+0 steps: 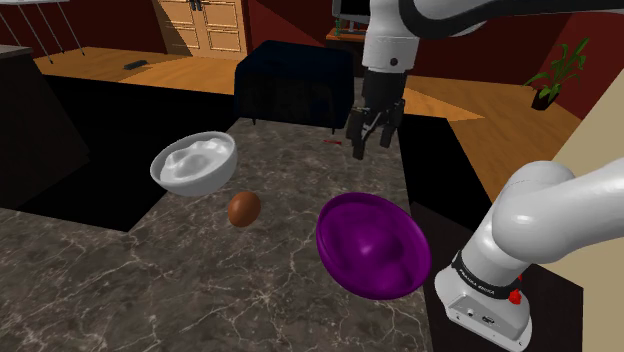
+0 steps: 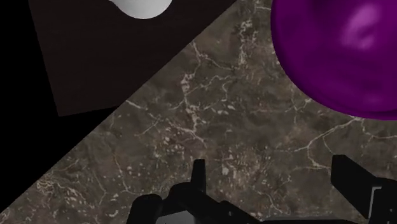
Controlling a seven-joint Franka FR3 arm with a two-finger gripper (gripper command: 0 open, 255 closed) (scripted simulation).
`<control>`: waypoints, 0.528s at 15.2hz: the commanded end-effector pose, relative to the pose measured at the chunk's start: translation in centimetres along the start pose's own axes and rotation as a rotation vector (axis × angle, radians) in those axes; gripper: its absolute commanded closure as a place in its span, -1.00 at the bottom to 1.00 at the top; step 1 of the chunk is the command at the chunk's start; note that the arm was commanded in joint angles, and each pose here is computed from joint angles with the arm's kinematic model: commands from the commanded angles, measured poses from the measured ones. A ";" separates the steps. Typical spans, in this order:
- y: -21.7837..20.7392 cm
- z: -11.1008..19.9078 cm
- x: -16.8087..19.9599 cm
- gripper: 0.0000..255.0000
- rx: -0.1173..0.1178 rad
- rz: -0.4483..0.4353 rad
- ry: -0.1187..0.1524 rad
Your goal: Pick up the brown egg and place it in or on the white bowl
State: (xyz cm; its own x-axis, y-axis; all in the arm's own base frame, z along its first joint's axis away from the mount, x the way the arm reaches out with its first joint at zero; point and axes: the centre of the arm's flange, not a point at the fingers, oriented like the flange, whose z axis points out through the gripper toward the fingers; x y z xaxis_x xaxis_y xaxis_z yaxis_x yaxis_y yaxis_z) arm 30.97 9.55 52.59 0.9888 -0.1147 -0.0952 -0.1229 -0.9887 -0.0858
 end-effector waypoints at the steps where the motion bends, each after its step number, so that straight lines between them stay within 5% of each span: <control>1: -2.4 0.9 0.4 -1.00 0.014 0.053 0.016; 8: -9.6 4.2 3.4 -1.00 0.056 0.223 0.069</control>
State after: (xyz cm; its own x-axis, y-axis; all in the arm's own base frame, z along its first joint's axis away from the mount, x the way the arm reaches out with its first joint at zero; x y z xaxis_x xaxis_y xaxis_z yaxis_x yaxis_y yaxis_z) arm 34.05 17.80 49.54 0.9490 -0.3104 -0.0544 -0.3148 -0.9418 -0.1179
